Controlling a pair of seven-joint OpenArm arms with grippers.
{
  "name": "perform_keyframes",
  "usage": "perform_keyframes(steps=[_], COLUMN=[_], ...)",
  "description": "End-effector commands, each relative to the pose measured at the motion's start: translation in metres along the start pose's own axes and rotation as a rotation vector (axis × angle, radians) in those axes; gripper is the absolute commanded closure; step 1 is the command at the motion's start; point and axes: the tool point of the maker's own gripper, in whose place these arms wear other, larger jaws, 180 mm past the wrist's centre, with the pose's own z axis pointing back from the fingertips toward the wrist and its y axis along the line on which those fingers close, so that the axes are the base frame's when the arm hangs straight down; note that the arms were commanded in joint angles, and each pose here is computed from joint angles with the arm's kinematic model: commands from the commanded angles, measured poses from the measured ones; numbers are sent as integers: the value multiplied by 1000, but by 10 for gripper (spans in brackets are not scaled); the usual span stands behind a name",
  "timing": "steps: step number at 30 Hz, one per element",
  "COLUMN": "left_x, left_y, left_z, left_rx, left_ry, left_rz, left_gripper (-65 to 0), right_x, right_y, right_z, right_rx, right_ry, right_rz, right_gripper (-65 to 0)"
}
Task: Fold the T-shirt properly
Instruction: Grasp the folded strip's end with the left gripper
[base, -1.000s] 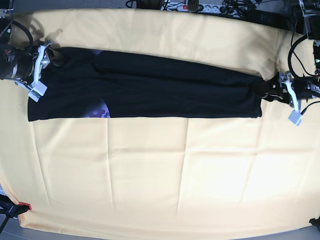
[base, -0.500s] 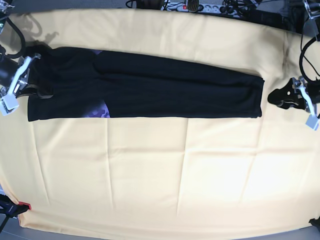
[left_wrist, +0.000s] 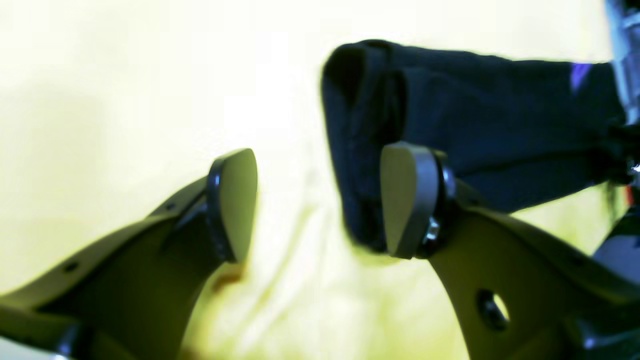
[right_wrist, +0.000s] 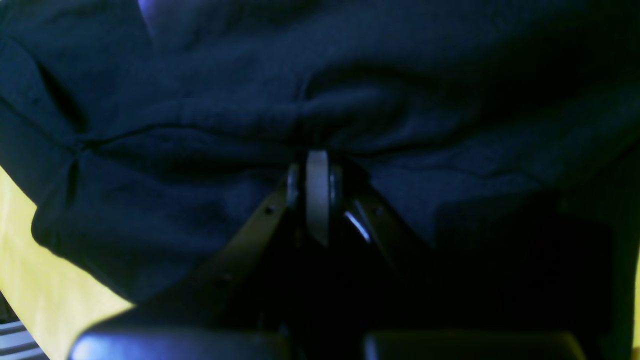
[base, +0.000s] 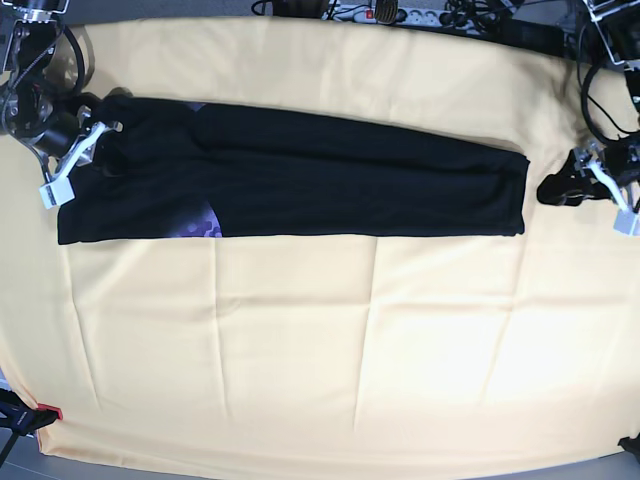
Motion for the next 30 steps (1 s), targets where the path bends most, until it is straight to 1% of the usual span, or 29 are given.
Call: perform_keyframes(steps=[1, 4, 10, 12, 15, 17, 18, 19, 20, 21, 23, 24, 26, 30], left_x=[18, 16, 3, -5, -23, -32, -35, -37, -38, -37, -32, -30, -23, -3], left_y=[-4, -10, -21, -29, -44, -54, -58, -61, -64, -65, -64, -61, -58, -50], left_z=[4, -6, -25, -36, -54, -63, -66, -69, -72, -74, -75, -75, -74, -66], left_rx=[-11, -38, -74, -101, -152, -186, -196, -205, -213, -215, -207, -194, -177, -152], left_ry=[-54, -89, -102, -85, -17, 24, 41, 55, 63, 66, 63, 65, 53, -8], left_rz=[-26, -8, 33, 50, 50, 44, 40, 36, 31, 32, 42, 42, 52, 66], left_gripper=[-403, -403, -403, -403, -403, -400, -386, -347, -285, -204, -12, 0, 0, 0], right_x=[1, -1, 0, 2, 6, 5, 4, 4, 4, 4, 5, 5, 5, 4], right_y=[-3, -3, -3, -2, 3, 3, 3, 3, 3, 3, 3, 3, 3, 3], right_z=[3, 3, 3, 3, 3, 3, 3, 3, 3, 3, 3, 3, 3, 3], right_rx=[-12, -12, -12, -6, 21, 20, 20, 20, 20, 20, 22, 23, 23, 20], right_ry=[15, 21, 19, 11, -13, -9, -5, -4, -1, 1, -3, -3, -4, -1], right_rz=[17, 16, 17, 15, 0, 0, 0, 0, 0, 0, 0, 0, 0, 1], right_gripper=[0, 0, 0, 0, 0, 0, 0, 0, 0, 0, 0, 0, 0, 0])
